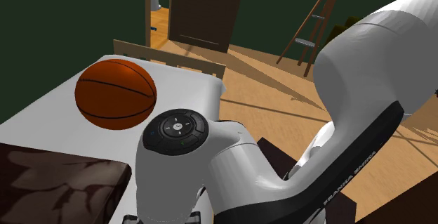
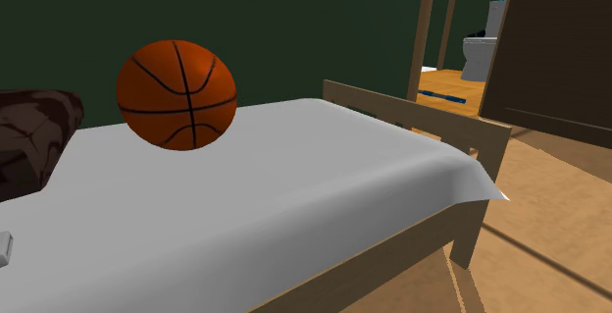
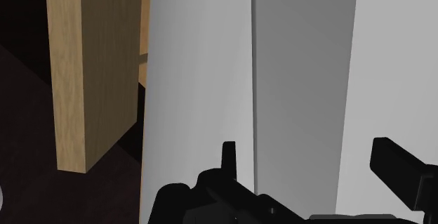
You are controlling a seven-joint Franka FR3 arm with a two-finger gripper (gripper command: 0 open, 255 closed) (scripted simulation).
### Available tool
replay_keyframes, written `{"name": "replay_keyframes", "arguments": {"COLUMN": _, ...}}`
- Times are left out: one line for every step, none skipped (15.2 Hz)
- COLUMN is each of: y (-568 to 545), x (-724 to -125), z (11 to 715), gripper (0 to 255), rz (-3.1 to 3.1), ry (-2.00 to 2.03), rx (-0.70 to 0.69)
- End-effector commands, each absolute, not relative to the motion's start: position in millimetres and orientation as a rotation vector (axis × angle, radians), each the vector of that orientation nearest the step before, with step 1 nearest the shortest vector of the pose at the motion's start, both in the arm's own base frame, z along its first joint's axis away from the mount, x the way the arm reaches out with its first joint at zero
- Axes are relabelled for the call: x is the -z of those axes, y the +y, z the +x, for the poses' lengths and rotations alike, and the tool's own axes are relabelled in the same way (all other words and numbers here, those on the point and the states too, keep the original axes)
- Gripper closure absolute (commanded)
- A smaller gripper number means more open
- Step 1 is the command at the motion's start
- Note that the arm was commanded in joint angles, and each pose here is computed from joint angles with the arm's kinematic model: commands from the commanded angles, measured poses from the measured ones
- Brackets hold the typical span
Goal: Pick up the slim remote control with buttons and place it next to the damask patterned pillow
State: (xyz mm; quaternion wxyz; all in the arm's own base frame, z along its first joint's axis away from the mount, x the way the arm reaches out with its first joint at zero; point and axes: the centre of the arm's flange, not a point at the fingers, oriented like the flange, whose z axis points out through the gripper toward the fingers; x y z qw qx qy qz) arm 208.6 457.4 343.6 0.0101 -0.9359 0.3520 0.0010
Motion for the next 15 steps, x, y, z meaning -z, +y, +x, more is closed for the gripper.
{"name": "replay_keyframes", "arguments": {"y": 457, "x": -344, "z": 209, "gripper": 0, "rz": -2.922, "ry": 1.099, "rx": -0.003}}
{"name": "replay_keyframes", "arguments": {"y": 457, "x": -344, "z": 209, "gripper": 0, "rz": -2.922, "ry": 1.099, "rx": -0.003}}
{"name": "replay_keyframes", "arguments": {"y": 457, "x": -344, "z": 209, "gripper": 0, "rz": -2.922, "ry": 1.099, "rx": -0.003}}
{"name": "replay_keyframes", "arguments": {"y": 457, "x": -357, "z": 209, "gripper": 0, "rz": -2.922, "ry": 1.099, "rx": -0.003}}
{"name": "replay_keyframes", "arguments": {"y": 457, "x": -370, "z": 208, "gripper": 0, "rz": -2.922, "ry": 1.099, "rx": -0.003}}
{"name": "replay_keyframes", "arguments": {"y": 457, "x": -383, "z": 208, "gripper": 0, "rz": -2.922, "ry": 1.099, "rx": -0.003}}
{"name": "replay_keyframes", "arguments": {"y": 456, "x": -394, "z": 208, "gripper": 0, "rz": -2.922, "ry": 1.099, "rx": -0.003}}
{"name": "replay_keyframes", "arguments": {"y": 456, "x": -394, "z": 208, "gripper": 0, "rz": -2.922, "ry": 1.099, "rx": -0.003}}
{"name": "replay_keyframes", "arguments": {"y": 456, "x": -394, "z": 208, "gripper": 0, "rz": -2.922, "ry": 1.099, "rx": -0.003}}
{"name": "replay_keyframes", "arguments": {"y": 456, "x": -394, "z": 208, "gripper": 0, "rz": -2.922, "ry": 1.099, "rx": -0.003}}
{"name": "replay_keyframes", "arguments": {"y": 456, "x": -394, "z": 208, "gripper": 0, "rz": -2.922, "ry": 1.099, "rx": -0.003}}
{"name": "replay_keyframes", "arguments": {"y": 456, "x": -394, "z": 208, "gripper": 0, "rz": -2.922, "ry": 1.099, "rx": -0.003}}
{"name": "replay_keyframes", "arguments": {"y": 456, "x": -394, "z": 208, "gripper": 0, "rz": -2.922, "ry": 1.099, "rx": -0.003}}
{"name": "replay_keyframes", "arguments": {"y": 456, "x": -394, "z": 208, "gripper": 0, "rz": -2.922, "ry": 1.099, "rx": -0.003}}
{"name": "replay_keyframes", "arguments": {"y": 456, "x": -394, "z": 208, "gripper": 0, "rz": -2.922, "ry": 1.099, "rx": -0.003}}
